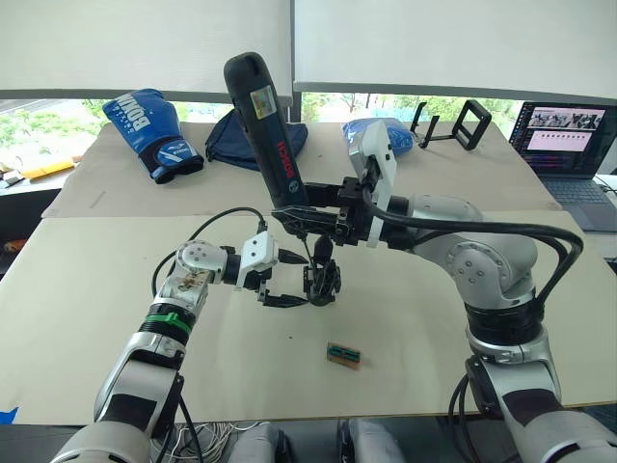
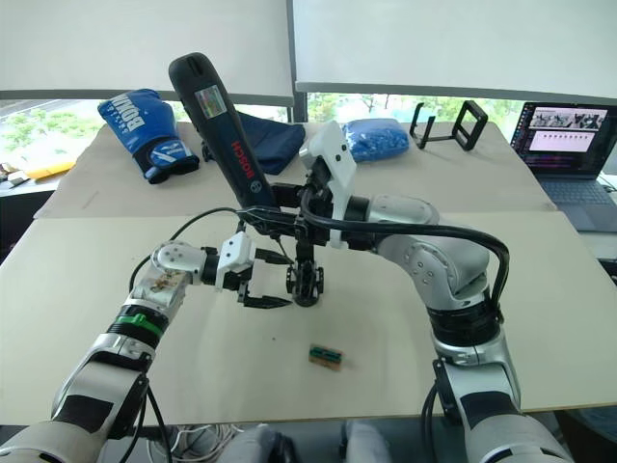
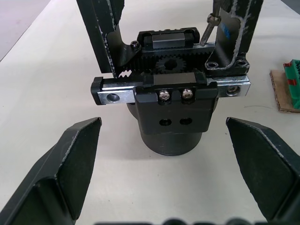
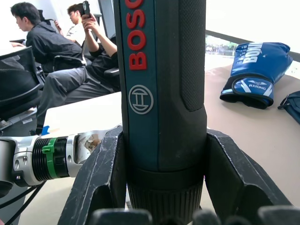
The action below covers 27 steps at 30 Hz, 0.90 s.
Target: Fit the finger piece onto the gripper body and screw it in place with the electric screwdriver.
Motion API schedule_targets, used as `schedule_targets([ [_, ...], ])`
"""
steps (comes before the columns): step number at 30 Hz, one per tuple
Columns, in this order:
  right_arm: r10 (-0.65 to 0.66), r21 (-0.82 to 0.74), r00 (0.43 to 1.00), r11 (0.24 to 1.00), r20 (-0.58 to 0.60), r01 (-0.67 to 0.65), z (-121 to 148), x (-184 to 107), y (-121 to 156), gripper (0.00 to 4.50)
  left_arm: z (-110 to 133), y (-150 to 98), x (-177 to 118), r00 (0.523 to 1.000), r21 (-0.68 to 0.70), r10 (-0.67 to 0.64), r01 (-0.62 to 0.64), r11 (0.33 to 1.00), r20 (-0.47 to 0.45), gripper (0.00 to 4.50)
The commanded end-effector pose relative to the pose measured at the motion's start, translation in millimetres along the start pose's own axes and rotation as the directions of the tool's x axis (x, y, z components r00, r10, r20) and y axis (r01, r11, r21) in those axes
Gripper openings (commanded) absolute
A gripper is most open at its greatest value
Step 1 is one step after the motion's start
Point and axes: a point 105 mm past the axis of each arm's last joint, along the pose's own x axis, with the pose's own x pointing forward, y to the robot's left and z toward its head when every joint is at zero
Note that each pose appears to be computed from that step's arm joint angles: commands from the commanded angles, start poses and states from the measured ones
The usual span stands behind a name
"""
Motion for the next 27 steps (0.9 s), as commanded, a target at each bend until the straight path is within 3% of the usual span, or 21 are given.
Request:
schedule_targets([
  [1, 0.020, -0.039, 0.998, 0.999, 0.062, -0.018, 17.3, -4.2, 7.8, 1.90, 13.1, 6.1, -2.9, 1.000, 0.068, 0.009, -0.010, 0.998, 0.012, 4.50],
  [27, 0.016, -0.019, 0.999, 1.000, 0.042, -0.016, 9.4, -4.2, 7.5, 1.90, 13.2, 5.2, -3.0, 1.000, 0.068, 0.006, -0.007, 0.998, 0.014, 4.50],
])
